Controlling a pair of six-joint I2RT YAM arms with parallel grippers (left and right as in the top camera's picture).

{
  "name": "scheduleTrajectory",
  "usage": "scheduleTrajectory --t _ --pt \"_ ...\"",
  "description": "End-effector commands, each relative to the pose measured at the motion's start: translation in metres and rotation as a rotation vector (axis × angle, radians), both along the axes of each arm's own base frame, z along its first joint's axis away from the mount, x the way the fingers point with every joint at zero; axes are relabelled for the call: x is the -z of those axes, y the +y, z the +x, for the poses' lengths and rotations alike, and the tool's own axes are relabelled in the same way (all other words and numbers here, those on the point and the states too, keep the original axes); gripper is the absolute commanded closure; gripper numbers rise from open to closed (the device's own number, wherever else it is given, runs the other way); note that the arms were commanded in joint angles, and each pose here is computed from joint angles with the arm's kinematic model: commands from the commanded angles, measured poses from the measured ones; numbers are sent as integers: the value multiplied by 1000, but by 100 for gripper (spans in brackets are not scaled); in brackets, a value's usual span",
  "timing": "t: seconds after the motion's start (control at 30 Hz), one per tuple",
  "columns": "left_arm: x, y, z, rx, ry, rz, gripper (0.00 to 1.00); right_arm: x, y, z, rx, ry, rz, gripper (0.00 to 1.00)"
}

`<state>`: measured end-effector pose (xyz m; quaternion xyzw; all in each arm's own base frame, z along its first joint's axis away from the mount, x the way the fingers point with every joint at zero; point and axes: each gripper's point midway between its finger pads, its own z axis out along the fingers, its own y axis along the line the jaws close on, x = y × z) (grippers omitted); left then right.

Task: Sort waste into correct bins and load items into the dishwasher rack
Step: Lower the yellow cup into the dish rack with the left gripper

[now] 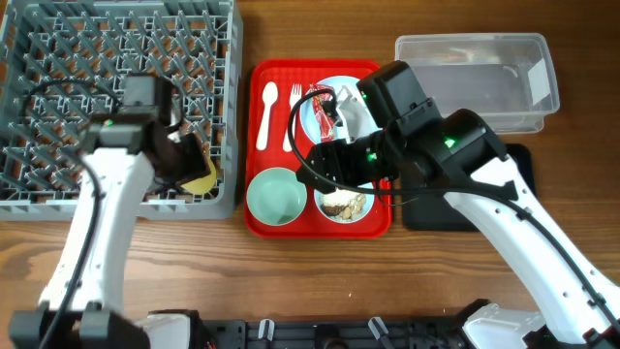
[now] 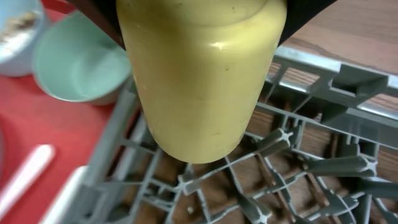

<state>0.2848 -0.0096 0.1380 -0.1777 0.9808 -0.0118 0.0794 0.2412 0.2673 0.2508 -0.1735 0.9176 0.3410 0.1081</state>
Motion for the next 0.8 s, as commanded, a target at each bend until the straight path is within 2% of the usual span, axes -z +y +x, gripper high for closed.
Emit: scheduleTrajectory --t 0.0,0.1,0.13,0.2,0.23,0.37,0.5,0.63,0.77 --pt "13 15 6 -53 39 107 57 -2 -1 1 14 -7 -4 27" --pt "21 14 11 -52 50 103 49 -2 -1 1 14 -7 -4 27" --pt "22 9 12 -48 51 76 41 -2 -1 1 14 -7 -4 27" --pt "21 4 14 -45 39 47 10 -1 -1 1 14 -6 -5 27" --pt "16 2 16 -45 23 29 0 -1 -1 1 14 -7 -4 27" --pt "-17 -6 20 -37 -38 -23 0 -1 -1 1 14 -5 -6 27" --pt "-73 -9 21 -28 -142 -43 0 -1 -2 0 6 -9 -10 27" --pt "-124 -31 14 78 -269 -157 0 3 -7 8 37 -39 -48 28" --pt "-150 -42 -3 124 -350 -219 0 12 -26 27 150 -98 -158 28"
